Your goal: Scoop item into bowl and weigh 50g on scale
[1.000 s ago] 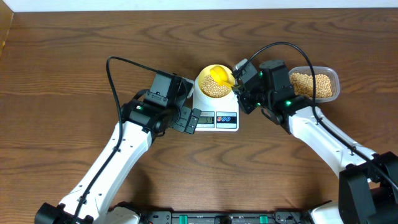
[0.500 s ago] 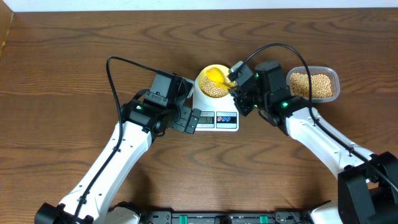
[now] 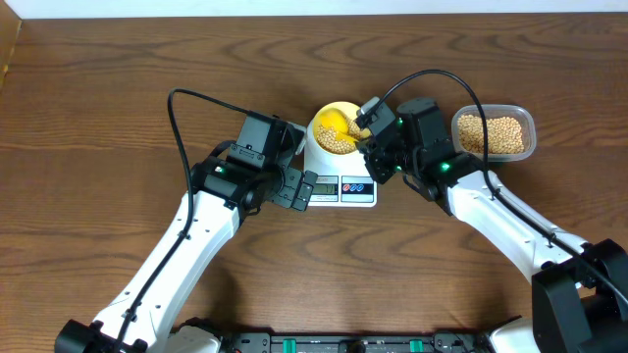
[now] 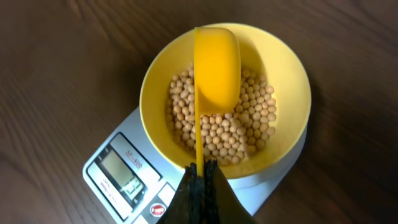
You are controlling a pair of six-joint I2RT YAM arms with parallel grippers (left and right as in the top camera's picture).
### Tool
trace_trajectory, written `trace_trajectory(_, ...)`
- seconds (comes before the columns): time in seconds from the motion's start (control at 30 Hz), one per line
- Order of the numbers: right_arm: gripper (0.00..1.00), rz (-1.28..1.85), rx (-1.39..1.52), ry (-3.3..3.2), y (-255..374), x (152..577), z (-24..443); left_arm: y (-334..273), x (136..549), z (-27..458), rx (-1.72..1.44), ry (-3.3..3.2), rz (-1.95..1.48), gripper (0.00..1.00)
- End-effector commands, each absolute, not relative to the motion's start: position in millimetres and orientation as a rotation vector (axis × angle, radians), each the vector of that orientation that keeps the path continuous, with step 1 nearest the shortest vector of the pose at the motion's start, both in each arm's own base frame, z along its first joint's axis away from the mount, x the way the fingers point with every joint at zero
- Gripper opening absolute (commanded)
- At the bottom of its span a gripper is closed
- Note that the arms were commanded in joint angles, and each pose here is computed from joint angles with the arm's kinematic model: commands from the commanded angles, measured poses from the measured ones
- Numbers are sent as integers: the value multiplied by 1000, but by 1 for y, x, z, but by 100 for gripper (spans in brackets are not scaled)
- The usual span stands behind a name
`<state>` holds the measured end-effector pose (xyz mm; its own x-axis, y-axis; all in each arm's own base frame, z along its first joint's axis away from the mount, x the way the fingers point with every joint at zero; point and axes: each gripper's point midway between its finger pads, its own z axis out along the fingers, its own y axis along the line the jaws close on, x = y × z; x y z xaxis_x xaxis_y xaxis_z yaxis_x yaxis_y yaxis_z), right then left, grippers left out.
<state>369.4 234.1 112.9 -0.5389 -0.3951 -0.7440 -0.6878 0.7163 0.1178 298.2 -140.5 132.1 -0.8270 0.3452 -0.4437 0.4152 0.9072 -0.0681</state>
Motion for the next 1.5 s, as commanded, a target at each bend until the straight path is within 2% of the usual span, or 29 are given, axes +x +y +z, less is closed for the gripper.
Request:
trace_trajectory(0.0, 1, 547, -793, 2198, 237, 369, 117, -140, 298, 133, 572, 2632, -214, 98)
trace_trajectory(0.4, 1, 625, -540, 2217, 220, 375, 151, -140, 298, 133, 572, 2632, -214, 98)
trace_trajectory(0.5, 1, 759, -409, 2262, 216, 373, 155, -140, 298, 133, 572, 2632, -214, 98)
trace_trajectory(0.7, 1, 909, -417, 2247, 213, 368, 163, -140, 298, 133, 572, 2632, -214, 98)
trace_trajectory(1.0, 1, 950, -391, 2184, 195, 374, 183, -140, 298, 133, 572, 2632, -214, 98)
trace_trajectory(1.47, 1, 887, -21, 2026, 91, 394, 252, -140, 298, 133, 571, 2632, -214, 98)
